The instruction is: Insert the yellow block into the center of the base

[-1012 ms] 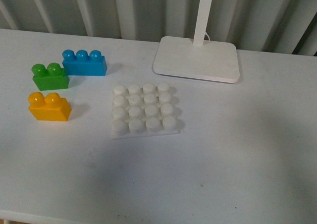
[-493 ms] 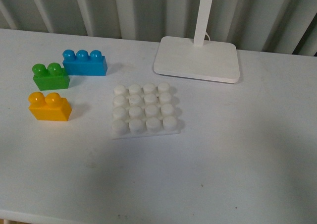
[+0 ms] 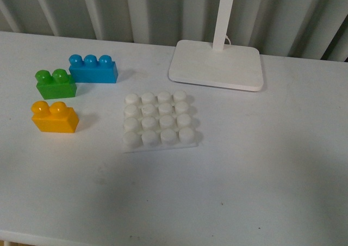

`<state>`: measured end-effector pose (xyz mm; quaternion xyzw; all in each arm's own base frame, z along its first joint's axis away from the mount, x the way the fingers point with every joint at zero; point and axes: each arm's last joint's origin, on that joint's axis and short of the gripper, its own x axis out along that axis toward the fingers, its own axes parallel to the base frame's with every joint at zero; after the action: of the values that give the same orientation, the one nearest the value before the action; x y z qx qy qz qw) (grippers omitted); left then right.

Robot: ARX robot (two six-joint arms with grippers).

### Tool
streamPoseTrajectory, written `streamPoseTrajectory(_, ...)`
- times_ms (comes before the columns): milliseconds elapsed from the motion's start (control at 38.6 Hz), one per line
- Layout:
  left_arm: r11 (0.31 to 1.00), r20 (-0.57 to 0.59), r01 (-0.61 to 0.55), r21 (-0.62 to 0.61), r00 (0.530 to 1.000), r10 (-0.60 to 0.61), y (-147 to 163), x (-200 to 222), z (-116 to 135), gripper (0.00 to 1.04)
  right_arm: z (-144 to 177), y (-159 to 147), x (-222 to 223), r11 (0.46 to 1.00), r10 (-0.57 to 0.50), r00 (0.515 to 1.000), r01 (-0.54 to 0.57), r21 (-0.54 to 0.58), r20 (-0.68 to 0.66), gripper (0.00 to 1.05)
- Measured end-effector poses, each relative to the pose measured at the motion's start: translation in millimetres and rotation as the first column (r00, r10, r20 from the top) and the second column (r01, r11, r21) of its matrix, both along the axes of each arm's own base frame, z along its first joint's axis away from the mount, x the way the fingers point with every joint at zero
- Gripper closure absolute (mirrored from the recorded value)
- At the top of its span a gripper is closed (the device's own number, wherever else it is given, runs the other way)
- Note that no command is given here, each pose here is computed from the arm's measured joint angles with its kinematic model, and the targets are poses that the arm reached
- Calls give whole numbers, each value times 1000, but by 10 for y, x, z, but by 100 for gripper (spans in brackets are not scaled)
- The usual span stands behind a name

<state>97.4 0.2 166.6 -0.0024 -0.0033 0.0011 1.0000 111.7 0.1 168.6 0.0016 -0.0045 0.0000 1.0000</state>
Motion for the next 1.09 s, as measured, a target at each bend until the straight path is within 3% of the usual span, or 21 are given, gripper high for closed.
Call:
streamPoseTrajectory(597,1000,0,0,0,1000,0,0,0,0,6,-32,0,-141,1000,2,1000,-2,-2,-6,102)
streamPoseTrajectory(778,1000,0,0,0,1000,0,0,0,0,6,-32,0,-141,1000,2,1000,-2,-2,-6,71)
streamPoseTrajectory(908,983,-277,107,-148,950,-145,-23,53,-16,6,-32,1,-141,1000,4,1000,-4,-2,-6,49)
streamPoseTrajectory(1089,968,-305,144,-204,931,-202,-26,293,40,6,-31,0,-141,1000,2,1000,-2,-2,-5,17)
